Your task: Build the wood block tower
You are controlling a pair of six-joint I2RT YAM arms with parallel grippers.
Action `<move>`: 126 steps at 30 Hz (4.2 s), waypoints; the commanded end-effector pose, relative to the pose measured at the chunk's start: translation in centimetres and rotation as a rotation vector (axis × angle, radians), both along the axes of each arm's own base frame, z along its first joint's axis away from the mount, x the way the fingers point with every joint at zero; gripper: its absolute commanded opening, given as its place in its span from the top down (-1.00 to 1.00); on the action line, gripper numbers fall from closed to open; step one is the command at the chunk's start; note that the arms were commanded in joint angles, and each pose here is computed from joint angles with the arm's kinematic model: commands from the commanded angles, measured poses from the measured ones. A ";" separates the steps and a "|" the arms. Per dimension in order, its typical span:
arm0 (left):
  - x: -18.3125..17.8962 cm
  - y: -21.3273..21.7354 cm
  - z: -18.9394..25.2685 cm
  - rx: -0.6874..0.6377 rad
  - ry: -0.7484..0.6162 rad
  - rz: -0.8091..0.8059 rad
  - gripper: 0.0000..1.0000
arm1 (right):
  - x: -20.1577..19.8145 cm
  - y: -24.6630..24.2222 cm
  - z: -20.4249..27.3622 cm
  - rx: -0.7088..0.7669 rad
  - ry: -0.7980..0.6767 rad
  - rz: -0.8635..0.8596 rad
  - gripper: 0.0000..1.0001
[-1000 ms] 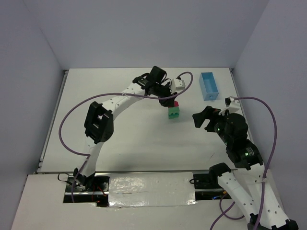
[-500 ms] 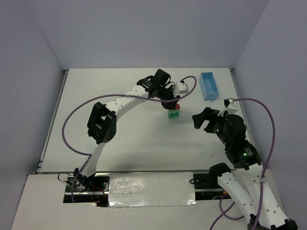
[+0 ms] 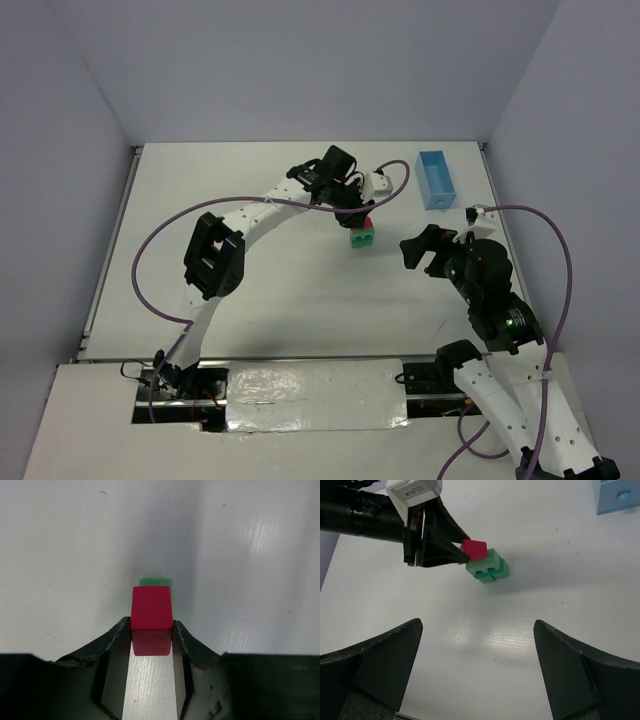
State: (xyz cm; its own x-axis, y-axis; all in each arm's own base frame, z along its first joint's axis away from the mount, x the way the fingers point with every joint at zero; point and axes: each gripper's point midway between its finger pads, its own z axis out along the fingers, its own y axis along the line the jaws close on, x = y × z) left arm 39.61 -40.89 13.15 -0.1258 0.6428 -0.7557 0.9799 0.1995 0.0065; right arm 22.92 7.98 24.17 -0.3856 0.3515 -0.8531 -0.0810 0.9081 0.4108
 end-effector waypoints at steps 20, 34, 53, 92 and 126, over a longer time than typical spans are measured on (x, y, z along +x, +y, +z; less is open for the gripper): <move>0.3 -1.4 1.0 -0.053 -0.034 -0.021 0.26 | 0.4 0.6 0.6 0.002 -0.046 0.041 -0.99; -0.1 -1.3 -0.1 -0.027 -0.016 -0.030 0.18 | 0.4 0.6 0.6 0.000 -0.050 0.042 -0.99; -0.5 -1.3 -0.8 -0.008 -0.005 -0.042 0.12 | 0.3 1.0 0.8 0.004 -0.059 0.069 -0.99; 0.2 -1.3 -0.9 -0.018 -0.006 -0.011 -0.99 | 0.1 1.5 0.7 0.007 -0.068 0.097 -0.99; -12.3 35.7 19.7 -0.376 -0.316 1.573 -0.99 | -4.5 -3.5 6.7 -0.063 -0.160 -0.082 -0.99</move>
State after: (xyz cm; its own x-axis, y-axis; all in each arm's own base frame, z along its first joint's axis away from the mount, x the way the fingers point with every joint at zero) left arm 30.83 -10.85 35.35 -0.2442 -0.1177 -0.9626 0.0354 0.9909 -0.1301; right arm 19.35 5.91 30.02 -0.2532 0.3393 -0.9060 -0.1035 0.9216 0.3741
